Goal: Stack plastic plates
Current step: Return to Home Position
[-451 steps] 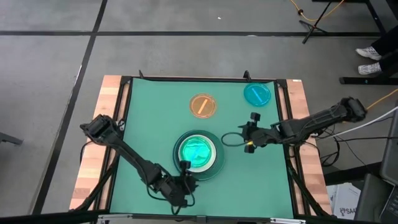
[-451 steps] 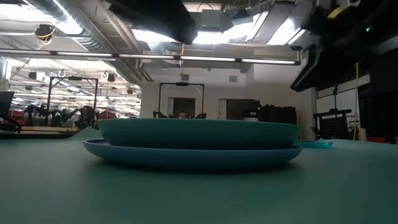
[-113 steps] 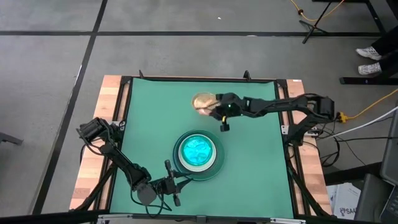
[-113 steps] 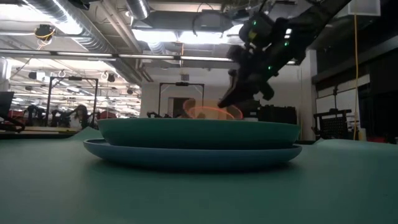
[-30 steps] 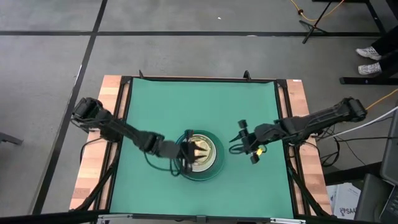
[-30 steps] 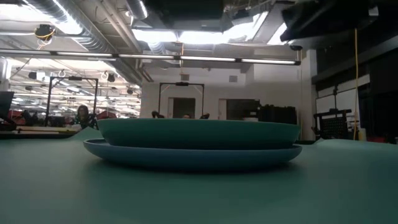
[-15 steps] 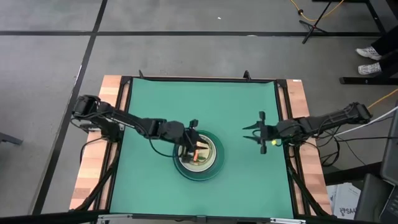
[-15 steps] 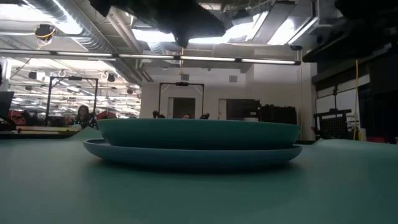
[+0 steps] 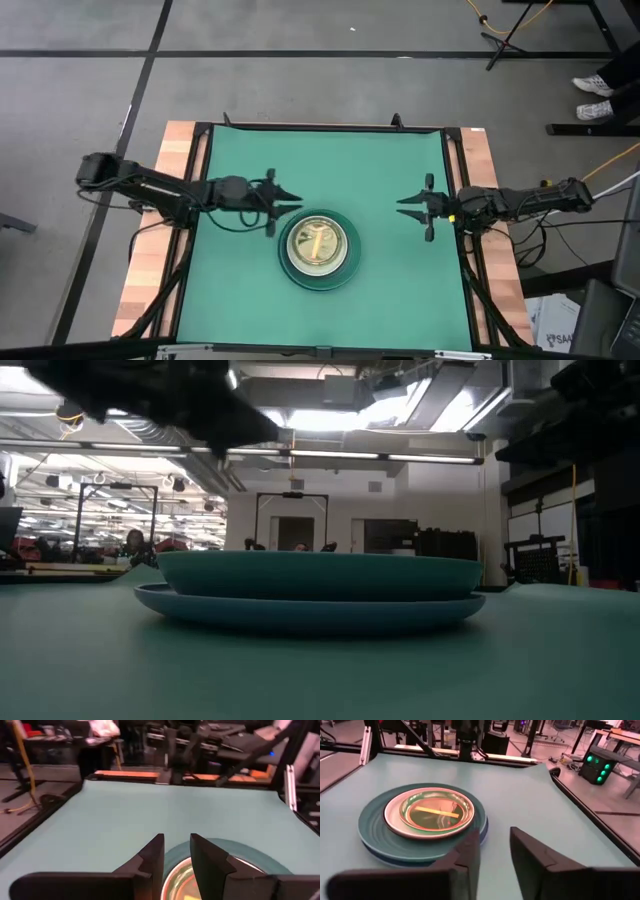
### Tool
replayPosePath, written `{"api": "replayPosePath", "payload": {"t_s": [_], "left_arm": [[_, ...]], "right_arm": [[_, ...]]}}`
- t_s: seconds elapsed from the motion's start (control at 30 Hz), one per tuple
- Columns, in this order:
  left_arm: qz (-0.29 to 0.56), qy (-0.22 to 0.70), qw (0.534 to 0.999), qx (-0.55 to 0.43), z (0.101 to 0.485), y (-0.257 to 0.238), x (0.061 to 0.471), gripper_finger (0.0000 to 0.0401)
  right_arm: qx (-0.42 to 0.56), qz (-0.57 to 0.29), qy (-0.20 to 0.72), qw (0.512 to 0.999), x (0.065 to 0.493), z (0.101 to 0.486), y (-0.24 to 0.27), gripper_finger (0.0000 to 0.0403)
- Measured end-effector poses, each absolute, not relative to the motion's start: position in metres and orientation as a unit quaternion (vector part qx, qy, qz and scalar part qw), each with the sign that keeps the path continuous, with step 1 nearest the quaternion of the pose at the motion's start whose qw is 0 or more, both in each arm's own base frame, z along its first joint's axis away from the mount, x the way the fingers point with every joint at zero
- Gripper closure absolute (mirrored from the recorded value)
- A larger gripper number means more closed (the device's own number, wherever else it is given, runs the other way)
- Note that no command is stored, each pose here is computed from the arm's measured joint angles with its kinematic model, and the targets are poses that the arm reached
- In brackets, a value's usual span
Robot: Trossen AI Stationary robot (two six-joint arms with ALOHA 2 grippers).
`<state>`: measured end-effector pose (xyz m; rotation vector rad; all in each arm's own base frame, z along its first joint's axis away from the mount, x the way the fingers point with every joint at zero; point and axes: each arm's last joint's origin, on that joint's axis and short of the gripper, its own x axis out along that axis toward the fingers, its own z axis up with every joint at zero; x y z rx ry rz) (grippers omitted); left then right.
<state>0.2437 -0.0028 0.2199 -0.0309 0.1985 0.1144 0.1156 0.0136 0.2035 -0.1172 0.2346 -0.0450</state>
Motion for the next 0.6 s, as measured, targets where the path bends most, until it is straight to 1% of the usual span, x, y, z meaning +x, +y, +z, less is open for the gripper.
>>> {"api": "replayPosePath", "payload": {"t_s": [0.2,0.33,0.4,0.6], "left_arm": [[0.105,0.071,0.991,-0.053,0.208,0.0,0.199,0.0314],[0.117,0.046,0.99,-0.056,0.204,-0.002,0.178,0.0314],[0.124,0.033,0.99,-0.057,0.202,-0.003,0.169,0.0314],[0.129,0.003,0.99,-0.063,0.192,-0.005,0.147,0.0314]], "right_arm": [[-0.05,-0.024,0.109,0.992,0.116,0.204,0.013,0.0363],[-0.048,-0.023,0.104,0.993,0.116,0.205,0.013,0.0393],[-0.045,-0.019,0.104,0.993,0.116,0.205,0.014,0.04],[-0.038,-0.017,0.104,0.994,0.116,0.205,0.014,0.0397]]}}
